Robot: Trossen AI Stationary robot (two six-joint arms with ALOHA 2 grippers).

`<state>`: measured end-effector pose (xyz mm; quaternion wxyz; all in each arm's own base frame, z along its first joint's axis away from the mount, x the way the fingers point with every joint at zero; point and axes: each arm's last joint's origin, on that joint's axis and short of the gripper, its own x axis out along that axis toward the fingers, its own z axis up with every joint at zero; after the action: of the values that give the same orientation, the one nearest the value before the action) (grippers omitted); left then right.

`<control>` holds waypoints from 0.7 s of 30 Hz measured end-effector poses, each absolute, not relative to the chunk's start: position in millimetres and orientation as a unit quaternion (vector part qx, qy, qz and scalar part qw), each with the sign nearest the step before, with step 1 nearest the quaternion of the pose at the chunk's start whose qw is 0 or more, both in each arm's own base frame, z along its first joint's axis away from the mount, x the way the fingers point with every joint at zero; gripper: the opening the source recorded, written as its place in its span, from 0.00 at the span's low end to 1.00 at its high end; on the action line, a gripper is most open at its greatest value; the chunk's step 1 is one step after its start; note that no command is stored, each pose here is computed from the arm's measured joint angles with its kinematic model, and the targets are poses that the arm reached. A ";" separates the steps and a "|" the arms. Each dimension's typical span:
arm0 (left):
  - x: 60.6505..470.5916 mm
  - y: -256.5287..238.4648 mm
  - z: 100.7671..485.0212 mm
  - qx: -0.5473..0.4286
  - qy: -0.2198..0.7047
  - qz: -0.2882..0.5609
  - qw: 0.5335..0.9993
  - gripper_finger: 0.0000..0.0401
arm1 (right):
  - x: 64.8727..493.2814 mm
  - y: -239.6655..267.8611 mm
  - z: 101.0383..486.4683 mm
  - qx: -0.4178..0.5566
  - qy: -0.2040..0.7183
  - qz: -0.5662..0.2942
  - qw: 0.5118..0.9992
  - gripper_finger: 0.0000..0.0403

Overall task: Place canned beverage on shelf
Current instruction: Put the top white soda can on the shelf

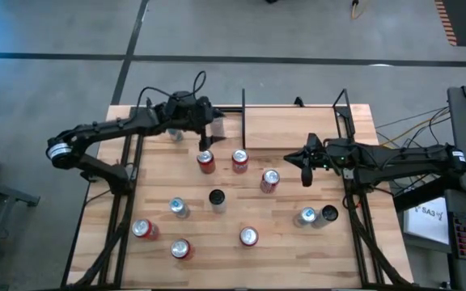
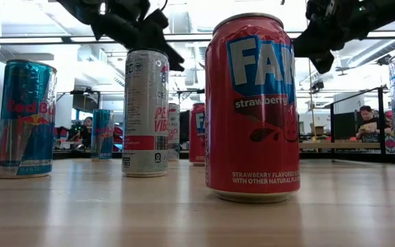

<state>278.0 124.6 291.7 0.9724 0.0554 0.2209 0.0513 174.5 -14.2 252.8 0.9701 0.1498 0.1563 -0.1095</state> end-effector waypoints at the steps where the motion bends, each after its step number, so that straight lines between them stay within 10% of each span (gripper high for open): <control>1: 280.6 118.9 291.8 0.050 0.219 0.043 0.973 0.97 | 175.1 -14.3 252.2 0.151 0.158 -0.110 0.970 0.02; 21: 295.6 66.5 285.5 0.032 0.249 0.038 0.967 0.97 | 175.7 -14.3 256.2 0.161 0.152 -0.111 0.969 0.02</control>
<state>295.6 66.5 285.5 0.9671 0.0317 0.2493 0.0383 175.7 -14.3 256.2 0.9689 0.1611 0.1520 -0.1106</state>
